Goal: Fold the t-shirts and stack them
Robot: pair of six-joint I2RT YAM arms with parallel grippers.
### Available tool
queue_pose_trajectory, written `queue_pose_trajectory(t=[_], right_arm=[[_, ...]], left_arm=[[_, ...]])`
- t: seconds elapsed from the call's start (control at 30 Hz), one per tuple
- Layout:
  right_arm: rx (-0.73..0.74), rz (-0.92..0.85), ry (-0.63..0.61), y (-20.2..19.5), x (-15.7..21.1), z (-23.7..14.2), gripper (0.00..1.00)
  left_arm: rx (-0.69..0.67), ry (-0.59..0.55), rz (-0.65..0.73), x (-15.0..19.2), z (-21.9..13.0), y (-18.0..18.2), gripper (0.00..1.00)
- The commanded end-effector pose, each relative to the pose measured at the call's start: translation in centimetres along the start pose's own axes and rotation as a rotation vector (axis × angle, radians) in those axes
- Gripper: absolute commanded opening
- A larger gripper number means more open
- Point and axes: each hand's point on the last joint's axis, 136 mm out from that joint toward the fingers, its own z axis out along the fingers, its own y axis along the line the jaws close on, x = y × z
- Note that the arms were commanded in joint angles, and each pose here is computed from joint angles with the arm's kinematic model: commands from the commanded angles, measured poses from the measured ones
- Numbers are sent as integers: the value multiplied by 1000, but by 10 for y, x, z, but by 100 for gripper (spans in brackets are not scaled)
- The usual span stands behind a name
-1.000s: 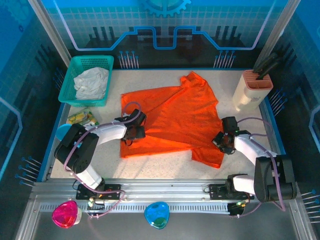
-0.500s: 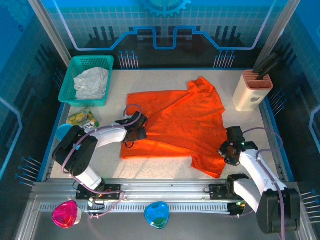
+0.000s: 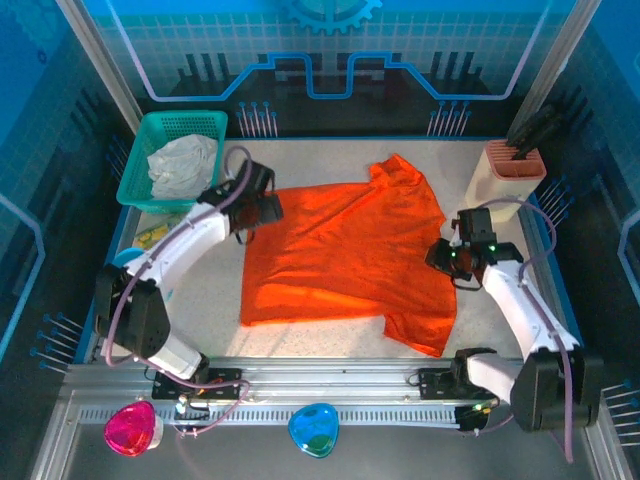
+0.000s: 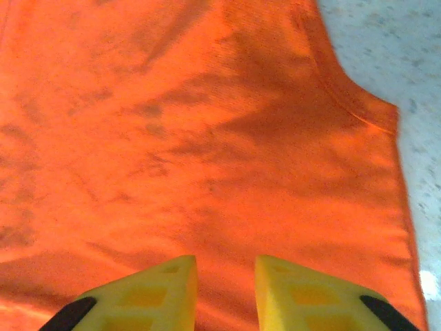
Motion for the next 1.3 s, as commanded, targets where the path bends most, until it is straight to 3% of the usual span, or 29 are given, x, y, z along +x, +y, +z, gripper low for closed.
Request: queue_pose_trajectory(t=[0.0, 0.17, 0.47, 0.8, 1.27], right_arm=[[-54, -76, 59, 16, 5, 7, 27], [-54, -90, 74, 20, 9, 15, 28], [-29, -98, 97, 12, 19, 19, 27], [-19, -88, 114, 11, 19, 23, 26], [-16, -94, 131, 13, 18, 27, 25]], left_arm=[[-75, 77, 71, -11, 40, 15, 63], [-111, 101, 79, -43, 94, 18, 53], [-160, 129, 101, -63, 156, 27, 51], [-178, 203, 117, -46, 188, 34, 51], [-164, 257, 105, -34, 196, 32, 50]])
